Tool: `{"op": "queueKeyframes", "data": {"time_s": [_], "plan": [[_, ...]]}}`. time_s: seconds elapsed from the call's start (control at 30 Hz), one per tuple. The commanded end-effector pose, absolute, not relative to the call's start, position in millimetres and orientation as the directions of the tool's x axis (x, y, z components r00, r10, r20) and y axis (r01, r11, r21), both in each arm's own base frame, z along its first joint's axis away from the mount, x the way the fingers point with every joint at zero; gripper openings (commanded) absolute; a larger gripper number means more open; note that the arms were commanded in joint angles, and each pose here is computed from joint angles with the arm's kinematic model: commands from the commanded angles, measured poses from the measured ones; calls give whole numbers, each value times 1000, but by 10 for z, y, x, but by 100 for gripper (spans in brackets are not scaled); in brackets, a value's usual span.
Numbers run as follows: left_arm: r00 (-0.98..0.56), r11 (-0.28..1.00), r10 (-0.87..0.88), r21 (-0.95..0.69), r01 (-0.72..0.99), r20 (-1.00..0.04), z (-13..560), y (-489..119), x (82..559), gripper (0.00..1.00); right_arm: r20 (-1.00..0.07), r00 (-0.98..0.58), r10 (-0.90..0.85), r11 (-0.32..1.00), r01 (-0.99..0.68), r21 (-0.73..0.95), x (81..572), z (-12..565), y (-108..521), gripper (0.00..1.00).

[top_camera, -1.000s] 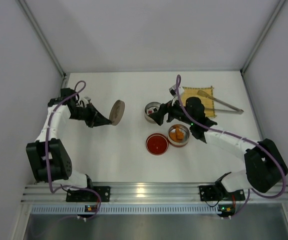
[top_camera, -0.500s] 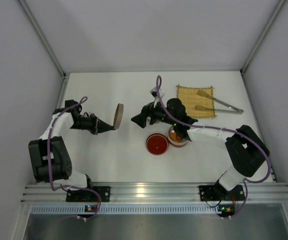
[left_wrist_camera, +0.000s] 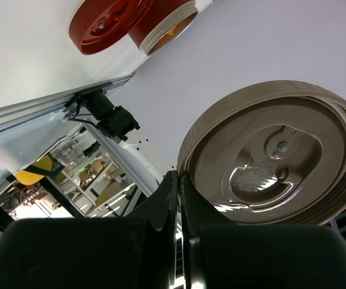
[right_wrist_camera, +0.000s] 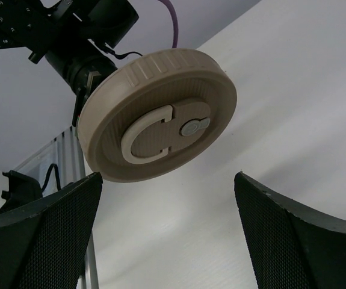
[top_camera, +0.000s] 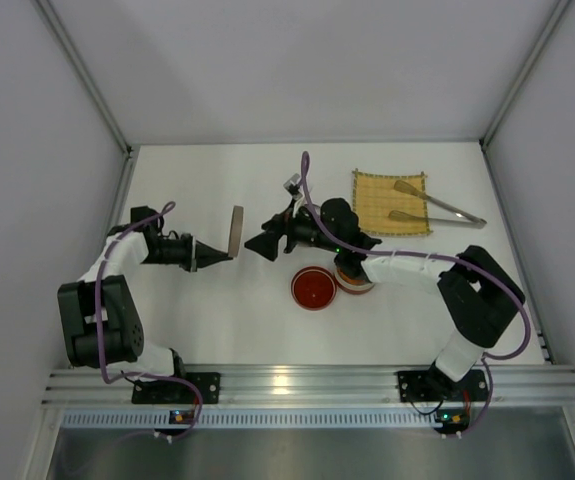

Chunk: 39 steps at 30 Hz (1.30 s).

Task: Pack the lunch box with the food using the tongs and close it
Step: Pick up the box lid from the center of the board.

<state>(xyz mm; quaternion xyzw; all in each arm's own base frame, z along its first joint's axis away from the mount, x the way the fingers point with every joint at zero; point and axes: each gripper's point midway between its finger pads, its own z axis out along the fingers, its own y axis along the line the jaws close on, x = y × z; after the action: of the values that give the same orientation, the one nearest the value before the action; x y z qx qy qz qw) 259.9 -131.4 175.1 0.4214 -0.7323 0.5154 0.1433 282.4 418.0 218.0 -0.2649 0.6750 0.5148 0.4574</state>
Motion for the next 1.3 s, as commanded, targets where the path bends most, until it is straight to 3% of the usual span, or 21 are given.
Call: {"op": "queueKeyframes", "data": {"time_s": [0.0,0.93,1.27], "plan": [[-618,78,-447,-661,-747,646,1879,-1322,2598,0,-915,-363,177,238,-886,397,2728,2556,4352,89],[-642,89,-425,-677,-731,638,1891,-1409,2539,0,-944,-319,87,285,-900,330,2816,2485,4658,85],[-645,94,-430,-679,-728,632,1885,-1407,2538,0,-946,-323,10,598,-757,264,3276,2164,4306,75]]}}
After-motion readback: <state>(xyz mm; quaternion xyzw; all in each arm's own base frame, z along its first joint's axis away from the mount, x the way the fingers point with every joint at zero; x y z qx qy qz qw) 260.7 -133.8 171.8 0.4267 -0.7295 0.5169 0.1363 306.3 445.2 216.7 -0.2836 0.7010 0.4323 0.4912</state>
